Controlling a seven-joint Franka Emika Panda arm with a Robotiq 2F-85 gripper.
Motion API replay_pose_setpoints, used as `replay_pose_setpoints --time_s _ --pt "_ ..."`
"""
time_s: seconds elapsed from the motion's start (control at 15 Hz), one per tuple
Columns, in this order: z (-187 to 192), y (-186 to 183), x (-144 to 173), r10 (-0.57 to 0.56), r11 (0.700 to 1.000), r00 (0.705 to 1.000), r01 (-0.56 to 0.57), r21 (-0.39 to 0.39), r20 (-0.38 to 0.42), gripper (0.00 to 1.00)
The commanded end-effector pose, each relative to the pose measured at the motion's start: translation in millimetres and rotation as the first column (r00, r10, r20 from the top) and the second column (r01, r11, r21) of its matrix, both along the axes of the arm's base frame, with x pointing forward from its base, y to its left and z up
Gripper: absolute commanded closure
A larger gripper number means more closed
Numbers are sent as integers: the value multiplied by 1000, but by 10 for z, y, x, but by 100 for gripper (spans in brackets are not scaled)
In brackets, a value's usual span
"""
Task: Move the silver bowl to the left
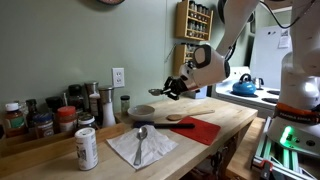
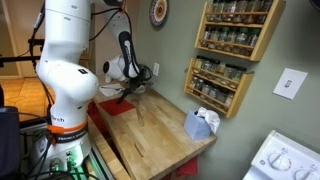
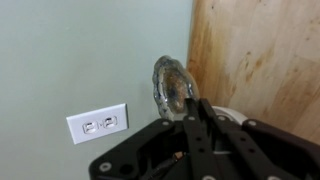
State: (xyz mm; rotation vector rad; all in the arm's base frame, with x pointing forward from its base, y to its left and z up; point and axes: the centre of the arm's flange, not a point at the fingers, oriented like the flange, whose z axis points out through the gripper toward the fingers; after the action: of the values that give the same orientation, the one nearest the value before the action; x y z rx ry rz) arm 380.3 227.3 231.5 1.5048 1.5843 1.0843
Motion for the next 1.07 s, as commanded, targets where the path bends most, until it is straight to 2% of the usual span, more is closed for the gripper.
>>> replay_pose_setpoints --time_s 0.0,0.6,1.0 --pt "-271 -90 347 35 999 998 -35 -2 -44 98" --pt "-542 -324 822 -15 998 992 7 -59 -125 98" --pt "-621 -273 1121 7 998 990 -15 -58 -142 98"
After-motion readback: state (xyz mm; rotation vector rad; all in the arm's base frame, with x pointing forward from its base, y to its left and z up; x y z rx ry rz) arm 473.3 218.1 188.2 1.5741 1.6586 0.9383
